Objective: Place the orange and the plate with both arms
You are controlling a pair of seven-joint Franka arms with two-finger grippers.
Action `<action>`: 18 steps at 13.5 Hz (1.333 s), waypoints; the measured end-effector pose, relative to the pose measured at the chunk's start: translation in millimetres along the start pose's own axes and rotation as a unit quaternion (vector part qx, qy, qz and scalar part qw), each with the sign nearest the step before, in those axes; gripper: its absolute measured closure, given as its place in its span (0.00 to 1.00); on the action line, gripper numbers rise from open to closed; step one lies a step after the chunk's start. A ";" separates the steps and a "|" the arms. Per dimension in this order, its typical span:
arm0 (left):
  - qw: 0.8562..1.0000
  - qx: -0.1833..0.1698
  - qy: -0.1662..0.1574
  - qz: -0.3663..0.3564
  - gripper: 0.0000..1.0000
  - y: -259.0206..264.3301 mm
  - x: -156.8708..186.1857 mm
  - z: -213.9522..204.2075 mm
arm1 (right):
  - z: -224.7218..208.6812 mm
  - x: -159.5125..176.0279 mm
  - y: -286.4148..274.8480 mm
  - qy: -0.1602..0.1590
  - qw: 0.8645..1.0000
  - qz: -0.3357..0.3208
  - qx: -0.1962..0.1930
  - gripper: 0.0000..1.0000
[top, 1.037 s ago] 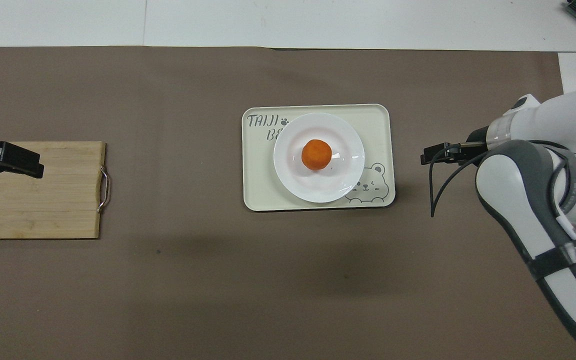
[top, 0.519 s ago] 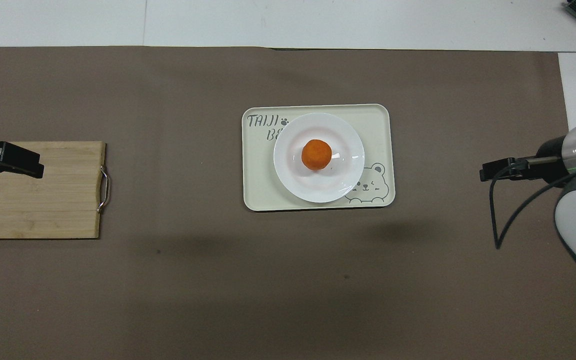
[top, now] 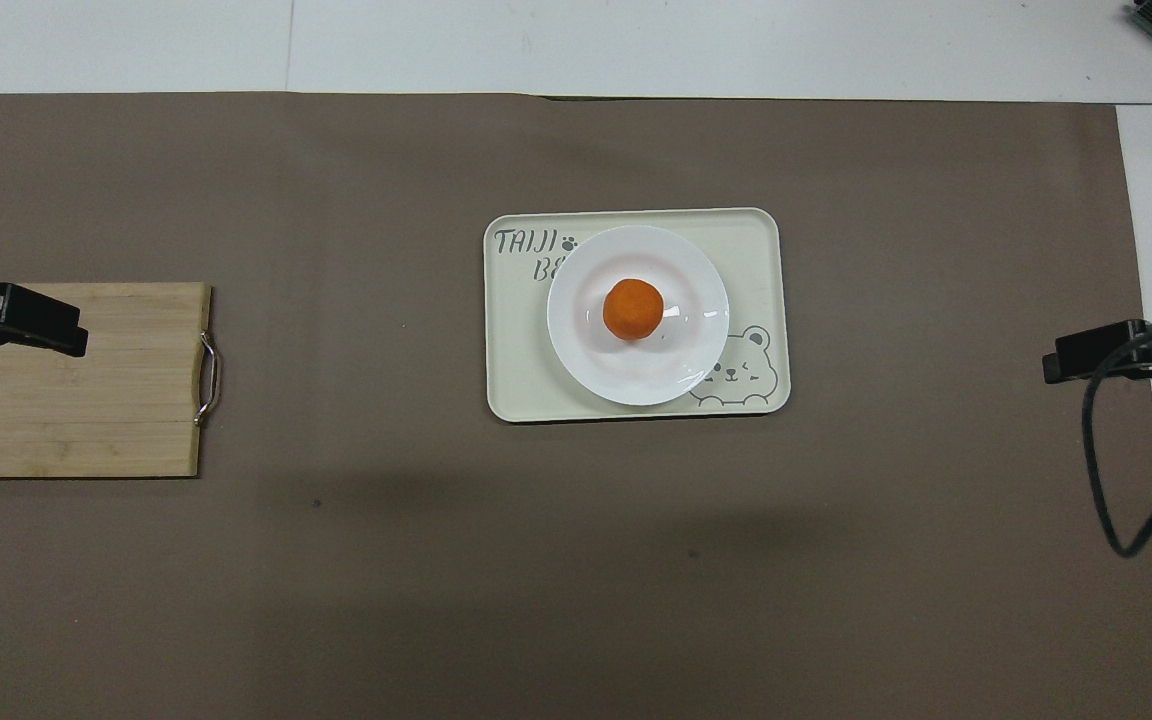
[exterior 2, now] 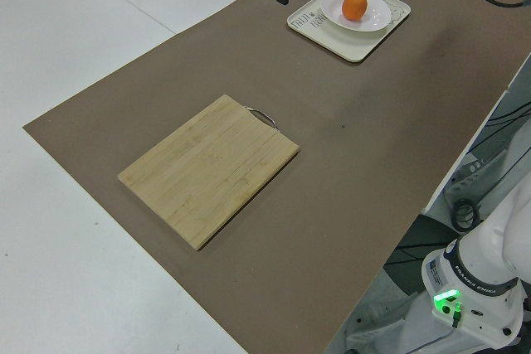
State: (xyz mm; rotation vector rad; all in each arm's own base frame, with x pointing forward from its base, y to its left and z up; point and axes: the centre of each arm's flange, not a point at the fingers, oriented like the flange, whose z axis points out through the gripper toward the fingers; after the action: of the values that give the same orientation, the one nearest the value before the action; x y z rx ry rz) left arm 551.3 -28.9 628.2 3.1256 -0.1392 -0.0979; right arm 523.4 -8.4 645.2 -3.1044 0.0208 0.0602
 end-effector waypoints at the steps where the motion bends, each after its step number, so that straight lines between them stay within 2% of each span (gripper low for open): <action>1: 1.000 0.000 0.000 0.000 0.00 0.0 0.0 0.0 | 0.0 -2.8 2.3 -0.007 1.000 0.002 0.000 0.00; 7: 1.000 0.000 0.000 0.000 0.00 0.0 0.0 0.0 | 0.2 -8.2 20.7 -0.018 1.000 0.007 -0.002 0.00; 11: 1.000 0.000 0.000 0.000 0.00 0.0 0.0 0.0 | -4.6 -5.3 23.4 0.000 1.000 0.007 -0.008 0.00; 18: 1.000 0.000 0.000 0.000 0.00 0.0 0.0 0.0 | -6.5 -4.6 28.2 0.007 1.000 -0.011 -0.022 0.00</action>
State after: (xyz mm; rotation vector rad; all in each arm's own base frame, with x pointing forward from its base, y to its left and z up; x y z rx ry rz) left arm 551.3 -28.9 628.2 3.1256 -0.1392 -0.0979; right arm 518.7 -36.8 650.9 -3.1482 -0.0161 0.0397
